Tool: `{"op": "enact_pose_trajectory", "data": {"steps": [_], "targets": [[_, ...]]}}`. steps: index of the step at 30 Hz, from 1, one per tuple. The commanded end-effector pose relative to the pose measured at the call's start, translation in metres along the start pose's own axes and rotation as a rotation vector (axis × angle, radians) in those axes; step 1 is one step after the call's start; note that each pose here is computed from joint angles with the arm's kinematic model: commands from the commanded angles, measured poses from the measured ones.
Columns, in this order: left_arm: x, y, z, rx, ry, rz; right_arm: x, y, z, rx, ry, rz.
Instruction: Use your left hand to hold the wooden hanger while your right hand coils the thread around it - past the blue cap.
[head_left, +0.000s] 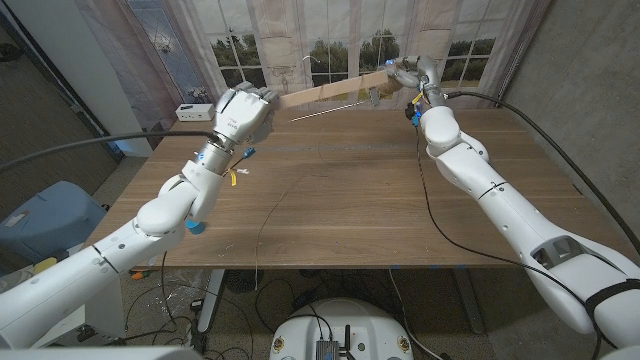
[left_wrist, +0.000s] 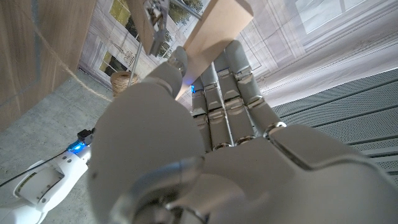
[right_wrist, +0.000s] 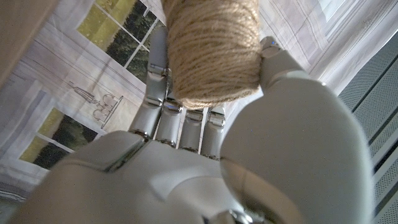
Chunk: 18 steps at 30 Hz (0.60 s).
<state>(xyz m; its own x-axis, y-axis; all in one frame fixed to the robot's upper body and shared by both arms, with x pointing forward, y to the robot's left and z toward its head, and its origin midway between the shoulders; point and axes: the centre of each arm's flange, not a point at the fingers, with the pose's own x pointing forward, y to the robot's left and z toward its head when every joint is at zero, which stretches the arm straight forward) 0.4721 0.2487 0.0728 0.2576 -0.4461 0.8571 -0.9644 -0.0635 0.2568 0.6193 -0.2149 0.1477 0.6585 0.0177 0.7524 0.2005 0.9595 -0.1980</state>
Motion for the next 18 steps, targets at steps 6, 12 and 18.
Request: {"op": "enact_pose_trajectory", "data": {"steps": [6, 12, 18], "targets": [[0.012, -0.006, -0.01, -0.028, 0.04, -0.008, -0.052, 0.006, -0.069, 0.166, 0.117, 0.02], [0.013, -0.008, -0.011, -0.026, 0.043, -0.012, -0.072, 0.006, -0.089, 0.223, 0.136, 0.035], [0.014, -0.013, -0.013, -0.017, 0.05, -0.026, -0.094, 0.002, -0.103, 0.302, 0.137, 0.04]]}}
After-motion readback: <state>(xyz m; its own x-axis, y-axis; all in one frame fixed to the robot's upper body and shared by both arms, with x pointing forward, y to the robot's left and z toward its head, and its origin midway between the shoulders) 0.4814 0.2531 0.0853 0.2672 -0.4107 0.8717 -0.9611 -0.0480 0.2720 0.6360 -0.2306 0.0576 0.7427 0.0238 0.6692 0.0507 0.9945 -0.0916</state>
